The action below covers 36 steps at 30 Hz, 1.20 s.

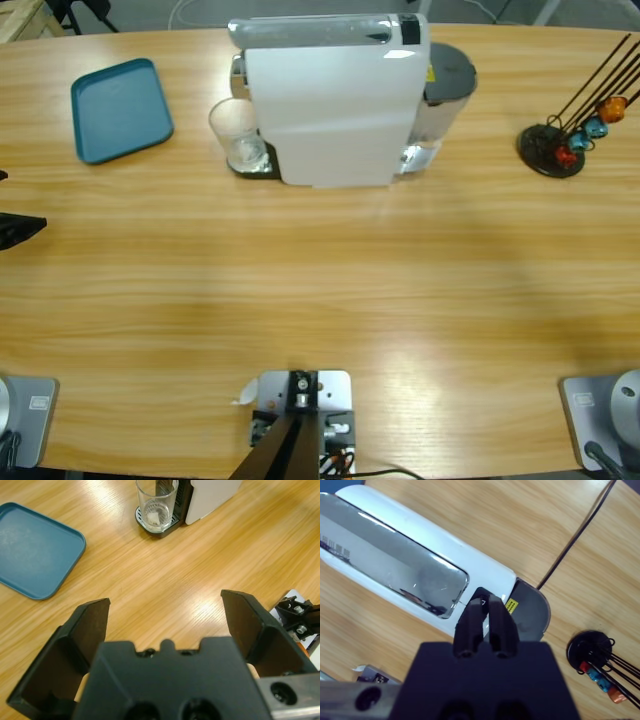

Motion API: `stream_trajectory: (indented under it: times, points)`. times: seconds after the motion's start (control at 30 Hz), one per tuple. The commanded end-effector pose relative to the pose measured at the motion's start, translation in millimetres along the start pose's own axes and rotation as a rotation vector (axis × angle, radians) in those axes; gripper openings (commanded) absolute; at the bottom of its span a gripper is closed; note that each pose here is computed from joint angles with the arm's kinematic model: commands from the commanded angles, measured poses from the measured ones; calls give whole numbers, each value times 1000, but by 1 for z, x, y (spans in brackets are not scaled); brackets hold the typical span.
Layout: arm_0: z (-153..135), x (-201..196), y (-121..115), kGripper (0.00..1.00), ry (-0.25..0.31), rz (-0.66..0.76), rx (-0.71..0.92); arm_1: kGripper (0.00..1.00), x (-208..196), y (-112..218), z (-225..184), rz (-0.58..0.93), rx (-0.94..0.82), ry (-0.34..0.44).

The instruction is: Pour coffee

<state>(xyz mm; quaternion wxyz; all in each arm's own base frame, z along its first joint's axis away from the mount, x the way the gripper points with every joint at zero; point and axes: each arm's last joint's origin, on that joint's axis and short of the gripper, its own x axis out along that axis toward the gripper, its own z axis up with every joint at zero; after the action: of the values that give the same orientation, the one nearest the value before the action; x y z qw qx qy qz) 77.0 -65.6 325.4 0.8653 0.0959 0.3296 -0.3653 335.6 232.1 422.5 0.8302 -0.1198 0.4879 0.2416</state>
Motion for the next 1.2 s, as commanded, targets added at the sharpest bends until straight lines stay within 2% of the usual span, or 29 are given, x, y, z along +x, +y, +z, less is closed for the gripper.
stream_trajectory:
  times: [0.03,0.83,1.13,1.2]
  points:
    - [-5,12,1,968,49,4,10,0,32,3,1,-10,2,79]
    - [-8,15,3,968,50,18,7,0,46,5,-4,0,2,140]
    - [-9,14,2,968,45,20,6,0,64,18,-14,-13,-32,210]
    - [-10,14,2,968,44,21,6,0,58,17,-14,-29,-33,195]
